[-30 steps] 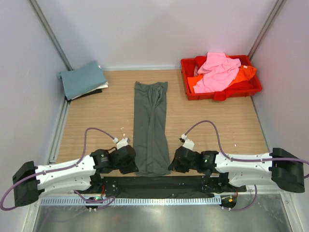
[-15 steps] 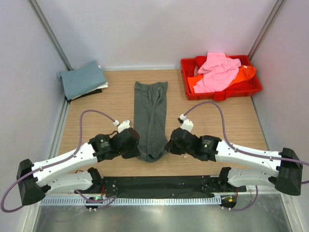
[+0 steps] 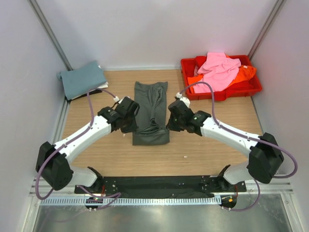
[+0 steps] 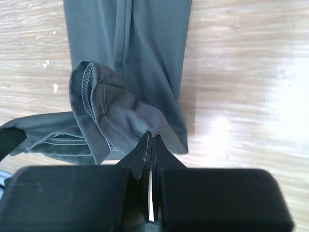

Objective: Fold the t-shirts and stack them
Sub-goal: Fold the tshirt

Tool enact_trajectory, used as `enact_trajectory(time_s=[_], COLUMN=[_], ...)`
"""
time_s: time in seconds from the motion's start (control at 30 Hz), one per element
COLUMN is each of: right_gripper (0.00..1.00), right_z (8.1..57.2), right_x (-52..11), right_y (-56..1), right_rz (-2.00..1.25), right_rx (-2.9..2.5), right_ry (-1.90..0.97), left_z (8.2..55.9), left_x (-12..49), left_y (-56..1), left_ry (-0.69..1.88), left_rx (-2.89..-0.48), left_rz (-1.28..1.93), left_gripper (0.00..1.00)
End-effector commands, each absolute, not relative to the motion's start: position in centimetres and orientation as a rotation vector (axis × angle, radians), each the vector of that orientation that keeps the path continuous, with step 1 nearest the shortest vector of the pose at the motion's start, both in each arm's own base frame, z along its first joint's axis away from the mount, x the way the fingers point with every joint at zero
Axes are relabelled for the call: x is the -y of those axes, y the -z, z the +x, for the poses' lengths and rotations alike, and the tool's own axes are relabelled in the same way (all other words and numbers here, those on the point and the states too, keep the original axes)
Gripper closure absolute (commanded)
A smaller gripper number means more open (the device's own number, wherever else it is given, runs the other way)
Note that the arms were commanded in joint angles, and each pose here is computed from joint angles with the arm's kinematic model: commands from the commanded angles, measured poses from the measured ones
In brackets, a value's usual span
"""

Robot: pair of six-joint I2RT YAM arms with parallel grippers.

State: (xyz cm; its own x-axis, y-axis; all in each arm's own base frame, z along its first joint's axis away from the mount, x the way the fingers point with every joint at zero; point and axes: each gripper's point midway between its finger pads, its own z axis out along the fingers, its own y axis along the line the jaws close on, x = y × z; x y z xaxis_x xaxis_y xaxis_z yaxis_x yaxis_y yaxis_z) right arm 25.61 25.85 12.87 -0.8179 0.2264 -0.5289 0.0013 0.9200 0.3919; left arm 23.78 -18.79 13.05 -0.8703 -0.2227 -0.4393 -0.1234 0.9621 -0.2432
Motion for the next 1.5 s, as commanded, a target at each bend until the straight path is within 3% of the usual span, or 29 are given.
enact_trajectory(time_s=[0.0,0.57,0.7,0.77,0.8,0.83,0.9,0.93,1.1,1.27,1.47], right_gripper=[0.99,0.99,0.98,0.75,0.62,0.36,0.22,0.20,0.17,0.20,0.43], right_z=[28.1,35.4,36.9,37.6,38.8,39.1,41.0,41.0,41.2,37.4,31.8], right_x=[-26.2,-27.6,-27.5,-27.3,-27.2,-27.0,-26.6,-26.2,-24.8,-24.3,-30.5], right_y=[-14.1,-11.9,-10.5,-8.9,-9.5,-9.3,-9.7,-9.9,-13.7,-14.0,-14.7], right_rz=[0.105,0.029,0.032,0.044,0.057,0.052,0.077,0.079,0.096,0.105,-0.109], right_rx=[-2.451,-2.500,-2.522,-2.561,-2.549,-2.564,-2.558,-2.574,-2.488,-2.474,-2.478], right_ry=[-0.531,-0.572,-0.558,-0.540,-0.548,-0.537,-0.506,-0.479,-0.433,-0.492,-0.677], left_z=[26.8,33.9,36.7,38.9,39.8,40.1,42.9,43.1,43.8,38.4,31.4], left_x=[19.5,19.0,17.6,17.5,17.6,17.1,16.9,16.7,15.8,15.6,18.4], left_y=[-14.6,-12.0,-9.0,-9.1,-9.2,-7.8,-10.1,-10.4,-16.7,-17.8,-13.0], left_ry=[0.335,0.276,0.200,0.247,0.258,0.221,0.253,0.245,0.239,0.301,0.386], left_rx=[-2.588,-2.640,-2.694,-2.694,-2.693,-2.743,-2.691,-2.707,-2.586,-2.532,-2.593], left_rz=[-0.179,-0.223,-0.240,-0.255,-0.247,-0.253,-0.262,-0.247,-0.232,-0.228,-0.174], left_gripper=[1.00,1.00,0.97,0.69,0.60,0.53,0.41,0.27,0.19,0.23,0.39])
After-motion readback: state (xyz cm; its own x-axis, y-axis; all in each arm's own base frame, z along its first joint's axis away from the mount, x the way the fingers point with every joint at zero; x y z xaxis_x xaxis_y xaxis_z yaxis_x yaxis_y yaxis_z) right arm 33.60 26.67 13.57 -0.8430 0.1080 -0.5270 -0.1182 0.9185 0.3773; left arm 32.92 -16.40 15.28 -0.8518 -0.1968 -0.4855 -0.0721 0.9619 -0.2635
